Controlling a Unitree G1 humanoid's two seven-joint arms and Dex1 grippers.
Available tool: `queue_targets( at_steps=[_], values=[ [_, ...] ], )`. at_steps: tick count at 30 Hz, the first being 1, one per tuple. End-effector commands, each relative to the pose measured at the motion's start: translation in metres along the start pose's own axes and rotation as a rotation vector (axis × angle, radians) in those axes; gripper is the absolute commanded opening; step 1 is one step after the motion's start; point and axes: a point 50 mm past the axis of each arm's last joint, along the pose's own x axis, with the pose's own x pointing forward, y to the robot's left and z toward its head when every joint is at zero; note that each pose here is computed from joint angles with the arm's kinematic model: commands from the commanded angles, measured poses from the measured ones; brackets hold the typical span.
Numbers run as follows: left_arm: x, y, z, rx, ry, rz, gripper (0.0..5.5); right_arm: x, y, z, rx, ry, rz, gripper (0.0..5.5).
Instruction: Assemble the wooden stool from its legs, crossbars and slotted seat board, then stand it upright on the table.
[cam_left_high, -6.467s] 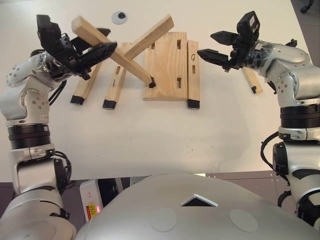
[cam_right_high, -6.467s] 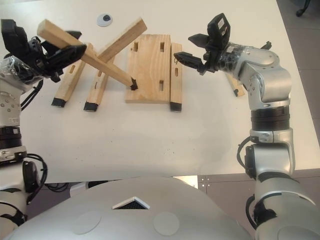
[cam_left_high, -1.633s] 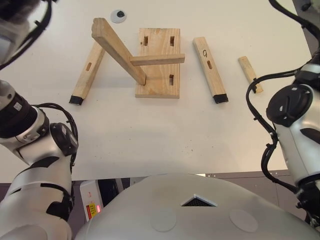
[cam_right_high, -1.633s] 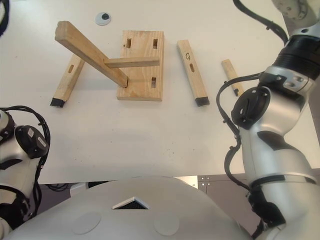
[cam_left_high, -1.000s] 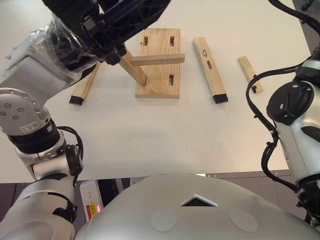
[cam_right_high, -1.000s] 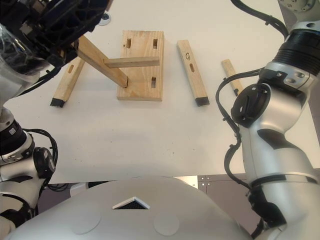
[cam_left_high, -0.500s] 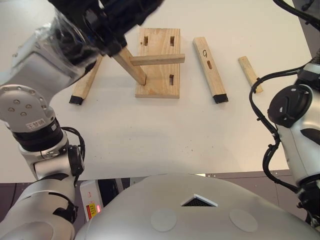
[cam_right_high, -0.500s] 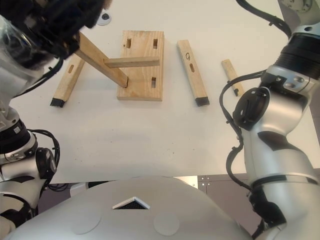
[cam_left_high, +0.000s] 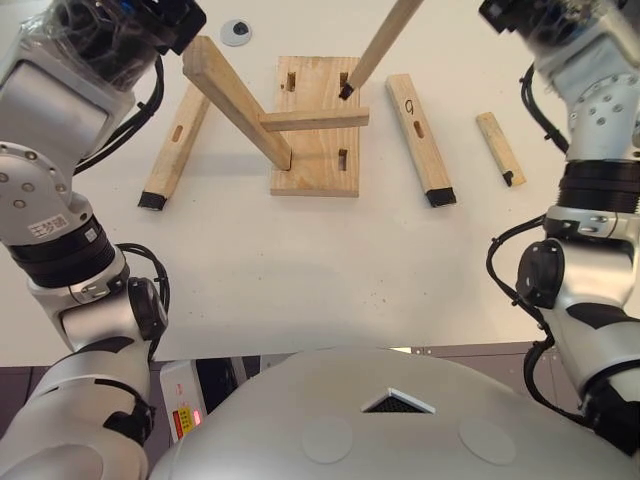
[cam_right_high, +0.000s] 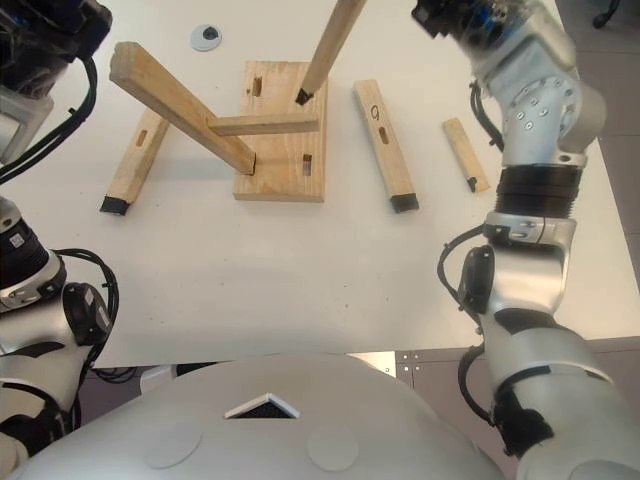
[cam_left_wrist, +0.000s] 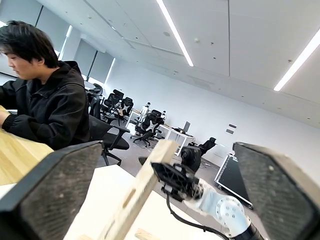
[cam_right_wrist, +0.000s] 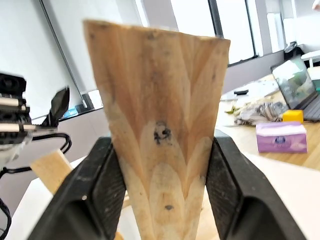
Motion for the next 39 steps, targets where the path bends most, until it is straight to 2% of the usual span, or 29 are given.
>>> queue_targets(
  at_steps=[1, 5, 10, 16, 19, 23, 28, 33, 39],
  values=[
    [-0.001, 0.006, -0.001, 0.009, 0.016, 0.036, 5.4, -0.002, 0.0, -0.021, 0.059, 0.02, 0.021, 2.04],
    [-0.004, 0.01, -0.006, -0.005, 0.021, 0.064, 5.4, -0.009, -0.001, -0.031, 0.071, 0.064, 0.016, 2.04],
    [-0.007, 0.013, -0.009, -0.012, 0.013, 0.09, 5.4, -0.013, -0.001, -0.022, 0.051, 0.107, 0.052, 2.04],
    [-0.01, 0.017, -0.014, -0.026, 0.002, 0.116, 5.4, -0.022, -0.004, -0.031, 0.034, 0.256, 0.102, 2.04],
    [-0.012, 0.018, -0.014, -0.032, -0.01, 0.129, 5.4, -0.024, -0.006, -0.029, -0.046, 0.315, 0.118, 2.03],
    [-0.014, 0.018, -0.018, -0.044, -0.01, 0.138, 5.4, -0.012, 0.005, -0.017, -0.209, 0.381, 0.217, 2.03],
    [-0.017, 0.027, -0.027, -0.064, 0.018, 0.204, 5.4, 0.006, 0.022, -0.008, -0.3, 0.444, 0.35, 2.03],
    [-0.017, 0.032, -0.035, -0.088, 0.019, 0.255, 5.4, 0.013, 0.026, -0.002, -0.33, 0.484, 0.405, 2.03],
    [-0.02, 0.032, -0.039, -0.083, 0.032, 0.268, 5.4, 0.005, 0.022, -0.007, -0.311, 0.495, 0.382, 2.03]
  ],
)
